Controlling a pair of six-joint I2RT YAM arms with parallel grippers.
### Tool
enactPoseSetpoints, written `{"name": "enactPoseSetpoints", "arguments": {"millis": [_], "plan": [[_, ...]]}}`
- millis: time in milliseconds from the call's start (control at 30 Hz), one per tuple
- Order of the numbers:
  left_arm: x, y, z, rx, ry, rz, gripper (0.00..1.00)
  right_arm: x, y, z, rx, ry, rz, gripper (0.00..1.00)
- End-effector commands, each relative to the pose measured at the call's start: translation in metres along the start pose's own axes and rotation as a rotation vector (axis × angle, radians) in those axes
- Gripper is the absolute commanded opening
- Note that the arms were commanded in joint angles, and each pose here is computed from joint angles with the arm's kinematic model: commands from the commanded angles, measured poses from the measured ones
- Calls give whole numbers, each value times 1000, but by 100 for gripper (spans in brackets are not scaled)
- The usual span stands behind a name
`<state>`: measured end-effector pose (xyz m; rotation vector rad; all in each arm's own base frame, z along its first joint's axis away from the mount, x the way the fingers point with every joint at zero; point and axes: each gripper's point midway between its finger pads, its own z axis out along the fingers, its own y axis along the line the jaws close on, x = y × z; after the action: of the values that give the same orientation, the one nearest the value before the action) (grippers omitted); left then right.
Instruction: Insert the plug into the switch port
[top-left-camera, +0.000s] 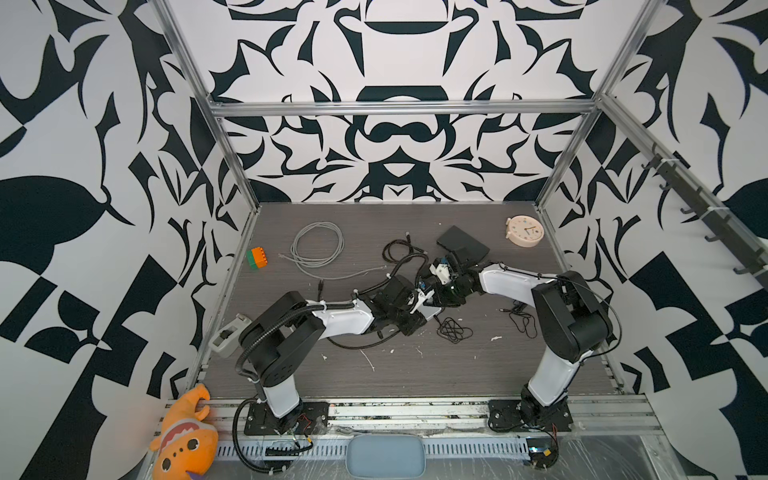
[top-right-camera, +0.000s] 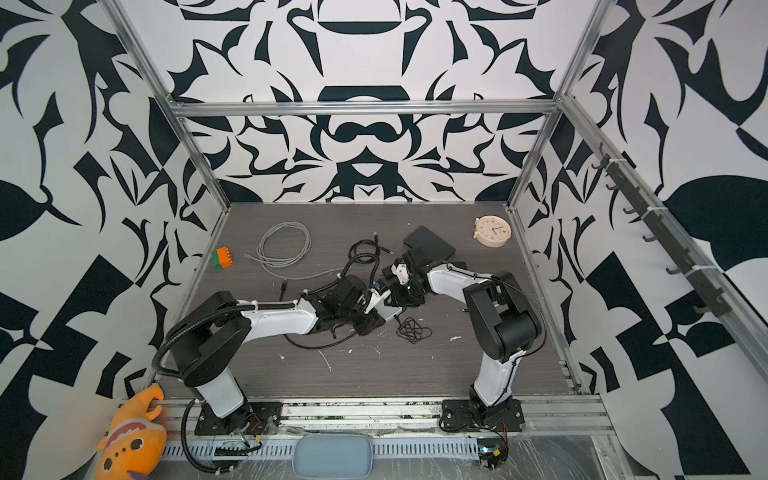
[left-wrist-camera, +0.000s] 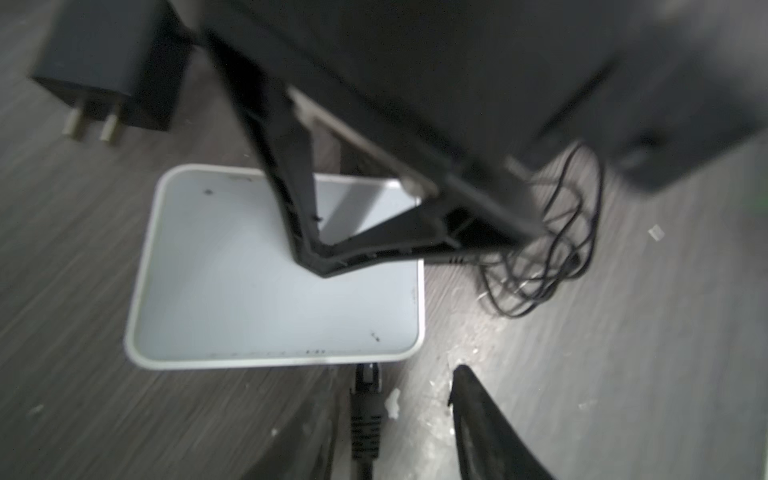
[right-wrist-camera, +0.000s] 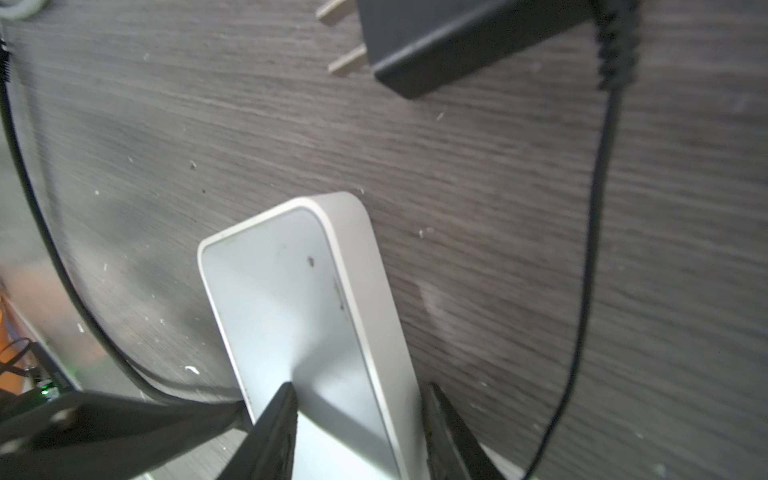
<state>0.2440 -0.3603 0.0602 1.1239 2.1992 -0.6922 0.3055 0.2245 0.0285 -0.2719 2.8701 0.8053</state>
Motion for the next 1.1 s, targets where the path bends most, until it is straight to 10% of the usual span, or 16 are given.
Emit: {"name": "enactPoseSetpoints", "arguments": {"millis": [0, 267, 633, 1067], "plan": [[-28, 22, -25, -46, -103, -97, 54, 20, -8, 9, 21, 77, 78, 48], [-57, 154, -81, -367, -166, -397, 58, -1, 9, -15, -6, -35, 67, 54], [-5, 218, -66, -412, 350, -61, 53, -25, 20, -52, 19, -141, -19, 57], [18, 231, -49, -296, 442, 9, 52, -23, 17, -52, 24, -157, -22, 57]]}}
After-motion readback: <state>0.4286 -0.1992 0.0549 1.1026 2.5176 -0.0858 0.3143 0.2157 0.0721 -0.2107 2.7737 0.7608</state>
